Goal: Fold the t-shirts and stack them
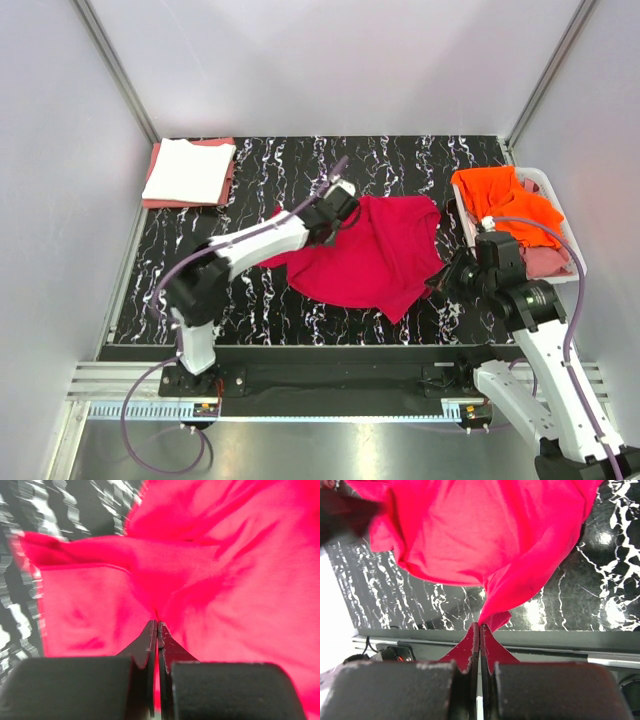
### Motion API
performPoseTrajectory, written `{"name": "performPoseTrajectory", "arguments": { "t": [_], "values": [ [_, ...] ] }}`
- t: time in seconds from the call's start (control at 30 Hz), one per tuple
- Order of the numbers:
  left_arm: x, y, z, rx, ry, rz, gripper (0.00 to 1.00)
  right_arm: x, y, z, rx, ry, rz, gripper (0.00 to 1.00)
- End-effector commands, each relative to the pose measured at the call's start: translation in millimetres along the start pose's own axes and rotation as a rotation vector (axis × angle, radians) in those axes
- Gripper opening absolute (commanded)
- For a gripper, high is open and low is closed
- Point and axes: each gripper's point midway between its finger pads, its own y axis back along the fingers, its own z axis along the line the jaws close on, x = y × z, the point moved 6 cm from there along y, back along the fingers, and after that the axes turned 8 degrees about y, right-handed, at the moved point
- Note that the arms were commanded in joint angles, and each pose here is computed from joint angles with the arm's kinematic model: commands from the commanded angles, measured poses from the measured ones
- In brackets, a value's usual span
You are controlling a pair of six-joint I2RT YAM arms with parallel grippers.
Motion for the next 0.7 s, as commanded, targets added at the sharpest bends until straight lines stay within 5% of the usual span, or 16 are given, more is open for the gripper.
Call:
{"name": "performPoseTrajectory", "arguments": {
  "t": [0.0,0.07,0.3,0.67],
  "values": [
    [-64.5,105.4,39.7,0.063,0.194,-0.234,0.0,-25.7,9.2,12.1,-0.003,0.011,-0.099,0.0],
    [-67.5,134.7,59.7,0.059,0.248,-0.269,0.0,-32.7,12.9,12.8,0.029,0.008,-0.116,0.0],
    [-65.5,305.0,169.7,0.098,0.614,-0.673,0.0,-76.1,62.2,40.0,0.028,0.015,-0.266,0.0],
    [-2.6,422.4,219.9,0.445,0.875,-0.904,0.0,-93.7,208.3,67.3,-0.136,-0.013,-0.645,0.0]
  ]
}}
